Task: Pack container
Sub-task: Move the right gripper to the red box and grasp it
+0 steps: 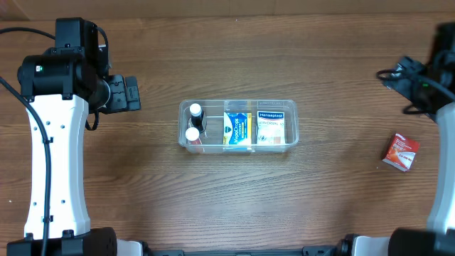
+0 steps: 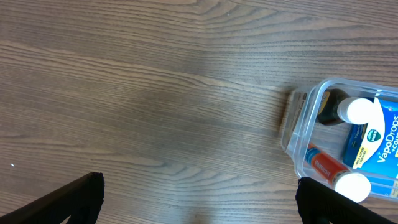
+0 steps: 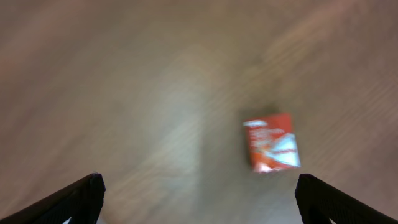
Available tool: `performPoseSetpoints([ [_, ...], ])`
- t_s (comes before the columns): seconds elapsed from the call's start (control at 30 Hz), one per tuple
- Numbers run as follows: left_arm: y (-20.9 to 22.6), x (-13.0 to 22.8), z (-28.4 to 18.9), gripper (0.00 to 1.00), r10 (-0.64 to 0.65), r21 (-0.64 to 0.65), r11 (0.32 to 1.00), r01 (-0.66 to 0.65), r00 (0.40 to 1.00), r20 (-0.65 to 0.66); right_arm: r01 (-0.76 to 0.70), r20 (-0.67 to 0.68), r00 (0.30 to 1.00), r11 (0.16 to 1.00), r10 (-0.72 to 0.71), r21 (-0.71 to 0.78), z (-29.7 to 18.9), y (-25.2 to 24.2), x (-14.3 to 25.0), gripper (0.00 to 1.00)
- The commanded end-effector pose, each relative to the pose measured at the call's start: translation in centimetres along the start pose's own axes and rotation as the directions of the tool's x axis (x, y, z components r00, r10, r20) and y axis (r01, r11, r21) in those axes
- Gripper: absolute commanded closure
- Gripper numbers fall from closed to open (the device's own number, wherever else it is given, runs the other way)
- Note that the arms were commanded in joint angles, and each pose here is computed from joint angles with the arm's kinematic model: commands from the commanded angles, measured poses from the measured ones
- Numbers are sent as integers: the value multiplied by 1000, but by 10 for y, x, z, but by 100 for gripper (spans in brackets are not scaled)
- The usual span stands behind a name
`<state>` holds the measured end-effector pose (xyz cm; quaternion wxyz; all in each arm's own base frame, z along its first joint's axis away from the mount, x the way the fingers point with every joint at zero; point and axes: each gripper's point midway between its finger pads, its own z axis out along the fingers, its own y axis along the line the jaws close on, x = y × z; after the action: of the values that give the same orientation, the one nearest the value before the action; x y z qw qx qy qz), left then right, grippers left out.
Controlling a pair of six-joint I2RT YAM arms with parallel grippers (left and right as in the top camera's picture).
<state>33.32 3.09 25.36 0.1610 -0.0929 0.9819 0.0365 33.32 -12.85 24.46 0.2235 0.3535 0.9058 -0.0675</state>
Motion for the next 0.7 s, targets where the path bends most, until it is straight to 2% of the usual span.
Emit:
performPoseSetpoints([
  [0.0,-1,-1,1,0,12,9,1000,-12,1000,3,29,-164,986,999,-25,24,47,-38,16,0],
  [0.17,-1,-2,2,0,12,10,1000,-12,1000,7,63,-323,946,995,-36,75,100,-70,38,0],
  [0.27,-1,-2,2,0,12,10,1000,-12,1000,7,88,-397,915,996,-70,27,125,-67,50,0],
  [0.4,-1,-2,2,0,12,10,1000,-12,1000,7,121,-434,896,992,-92,40,146,-72,63,0],
  [0.67,-1,-2,2,0,12,10,1000,-12,1000,7,91,-435,899,994,-57,59,177,-88,86,0],
])
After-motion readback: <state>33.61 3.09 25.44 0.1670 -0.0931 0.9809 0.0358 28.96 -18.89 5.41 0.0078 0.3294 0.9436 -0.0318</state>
